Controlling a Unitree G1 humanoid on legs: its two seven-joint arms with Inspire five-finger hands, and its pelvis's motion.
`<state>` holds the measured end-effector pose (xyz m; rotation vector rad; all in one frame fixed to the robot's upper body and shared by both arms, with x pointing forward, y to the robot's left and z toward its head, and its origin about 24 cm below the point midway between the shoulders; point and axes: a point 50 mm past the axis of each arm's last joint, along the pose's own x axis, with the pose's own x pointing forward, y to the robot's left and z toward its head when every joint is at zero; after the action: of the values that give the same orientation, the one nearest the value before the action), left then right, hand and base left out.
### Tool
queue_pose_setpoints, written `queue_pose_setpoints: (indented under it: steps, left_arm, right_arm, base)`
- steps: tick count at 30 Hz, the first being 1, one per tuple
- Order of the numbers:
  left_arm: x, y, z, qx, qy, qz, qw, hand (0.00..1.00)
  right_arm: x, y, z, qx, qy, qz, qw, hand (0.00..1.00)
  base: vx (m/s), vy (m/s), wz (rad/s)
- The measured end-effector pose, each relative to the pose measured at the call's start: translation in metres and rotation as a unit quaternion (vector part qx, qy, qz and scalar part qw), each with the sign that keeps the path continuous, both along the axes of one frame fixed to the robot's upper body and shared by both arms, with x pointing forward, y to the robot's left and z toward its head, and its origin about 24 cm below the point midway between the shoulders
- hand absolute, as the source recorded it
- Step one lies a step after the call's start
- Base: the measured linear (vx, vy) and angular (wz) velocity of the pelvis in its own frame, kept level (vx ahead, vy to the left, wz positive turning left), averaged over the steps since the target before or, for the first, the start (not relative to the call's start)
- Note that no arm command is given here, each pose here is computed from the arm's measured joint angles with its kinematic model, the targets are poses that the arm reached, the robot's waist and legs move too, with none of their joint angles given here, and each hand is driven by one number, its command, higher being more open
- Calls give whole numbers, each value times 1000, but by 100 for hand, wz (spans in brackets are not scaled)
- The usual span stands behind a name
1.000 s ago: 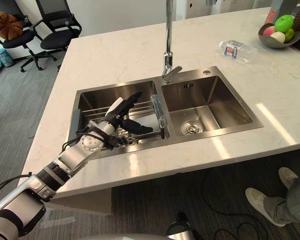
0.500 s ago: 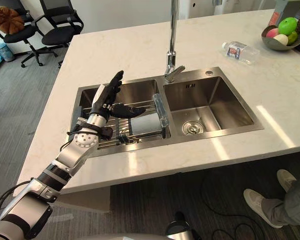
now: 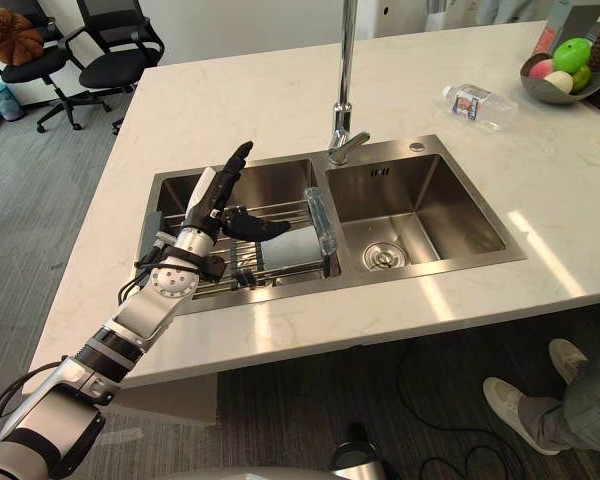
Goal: Walk over to the sink, pick up the cup, carry it to the dishwasher, place the cup inside the dishwasher, then close the dishwasher door
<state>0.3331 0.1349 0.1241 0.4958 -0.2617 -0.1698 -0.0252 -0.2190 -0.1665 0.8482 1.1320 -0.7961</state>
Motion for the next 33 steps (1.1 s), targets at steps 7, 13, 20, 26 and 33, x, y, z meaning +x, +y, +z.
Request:
queue_pose_setpoints:
  steps: [7,13,20,26,33]
  left_arm:
    - [-7,-16,-10,71,-5,-56,996,100]
    - [-13,-27,-17,104,-11,-89,991,100]
    - [-17,-26,-28,122,9,-91,988,100]
    - [-19,-20,-37,69,49,-64,994,100]
    - [-19,-16,-40,24,62,-41,997,100]
  right_arm:
    - [-1,1,0,3,0,-4,1000,100]
    - [-1,1,0,3,0,-4,1000,100]
    - [0,0,0,1,-1,-3,1000,100]
    - [0,0,0,0,0,-2,1000,100]
    - [0,0,0,0,0,-3,1000,100]
  base:
    - [0,0,0]
    - [0,0,-1]
    - [0,0,0]
    - [0,0,0]
    - [0,0,0]
